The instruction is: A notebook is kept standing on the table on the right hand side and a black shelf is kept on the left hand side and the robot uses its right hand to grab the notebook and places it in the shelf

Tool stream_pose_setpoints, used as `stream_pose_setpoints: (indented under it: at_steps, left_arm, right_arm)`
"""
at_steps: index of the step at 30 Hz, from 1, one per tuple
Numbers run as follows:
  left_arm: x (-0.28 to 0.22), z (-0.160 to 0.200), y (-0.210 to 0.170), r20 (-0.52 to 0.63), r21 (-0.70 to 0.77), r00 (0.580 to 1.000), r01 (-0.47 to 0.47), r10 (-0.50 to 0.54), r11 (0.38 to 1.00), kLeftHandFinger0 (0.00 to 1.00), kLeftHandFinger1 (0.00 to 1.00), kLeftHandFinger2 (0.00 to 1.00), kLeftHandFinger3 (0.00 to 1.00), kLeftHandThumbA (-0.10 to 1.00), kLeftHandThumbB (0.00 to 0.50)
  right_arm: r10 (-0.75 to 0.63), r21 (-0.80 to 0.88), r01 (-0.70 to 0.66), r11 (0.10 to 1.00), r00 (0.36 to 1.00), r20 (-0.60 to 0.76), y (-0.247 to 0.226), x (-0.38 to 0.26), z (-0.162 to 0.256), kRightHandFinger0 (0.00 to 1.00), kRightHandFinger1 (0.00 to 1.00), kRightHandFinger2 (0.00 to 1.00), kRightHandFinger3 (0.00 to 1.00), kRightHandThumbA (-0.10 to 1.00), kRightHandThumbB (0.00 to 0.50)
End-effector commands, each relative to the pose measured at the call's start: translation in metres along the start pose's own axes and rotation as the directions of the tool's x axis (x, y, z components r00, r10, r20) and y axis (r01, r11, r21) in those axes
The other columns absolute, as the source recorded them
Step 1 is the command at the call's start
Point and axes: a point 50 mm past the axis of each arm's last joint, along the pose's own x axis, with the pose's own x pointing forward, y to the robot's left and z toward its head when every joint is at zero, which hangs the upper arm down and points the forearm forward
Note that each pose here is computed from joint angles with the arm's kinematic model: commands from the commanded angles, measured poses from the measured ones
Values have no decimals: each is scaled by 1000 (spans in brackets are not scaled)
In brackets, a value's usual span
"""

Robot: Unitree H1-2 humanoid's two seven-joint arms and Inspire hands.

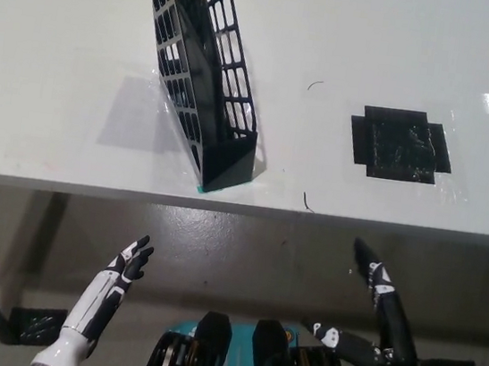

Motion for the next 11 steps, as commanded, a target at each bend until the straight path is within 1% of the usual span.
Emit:
stream_pose_setpoints:
  at_steps: [1, 5, 6, 9, 11]
  left_arm:
    - [2, 8, 4, 36, 25, 999, -14, 13, 1000, 1000, 1000, 1000, 1000, 1000, 189]
    - [3, 7, 3, 38, 3, 999, -9, 9, 1000, 1000, 1000, 1000, 1000, 1000, 178]
    - [3, 8, 3, 38, 4, 999, -12, 11, 1000, 1000, 1000, 1000, 1000, 1000, 176]
    - [4, 9, 4, 35, 4, 999, -18, 18, 1000, 1000, 1000, 1000, 1000, 1000, 165]
    - [3, 7, 4, 38, -1, 999, -19, 19, 1000, 1000, 1000, 1000, 1000, 1000, 157]
  right_arm:
    - [38, 62, -36, 997, 999, -23, 1, 8, -1, 1000, 1000, 1000, 1000, 1000, 138]
    - [39, 83, -36, 996, 999, -37, -3, -1, -2, 1000, 1000, 1000, 1000, 1000, 134]
    - [40, 91, -36, 995, 999, -36, -4, 0, -1, 1000, 1000, 1000, 1000, 1000, 142]
    - [45, 129, -41, 991, 998, -31, -5, 0, -1, 1000, 1000, 1000, 1000, 1000, 141]
    - [43, 138, -37, 990, 998, -35, -5, 0, 0, 1000, 1000, 1000, 1000, 1000, 155]
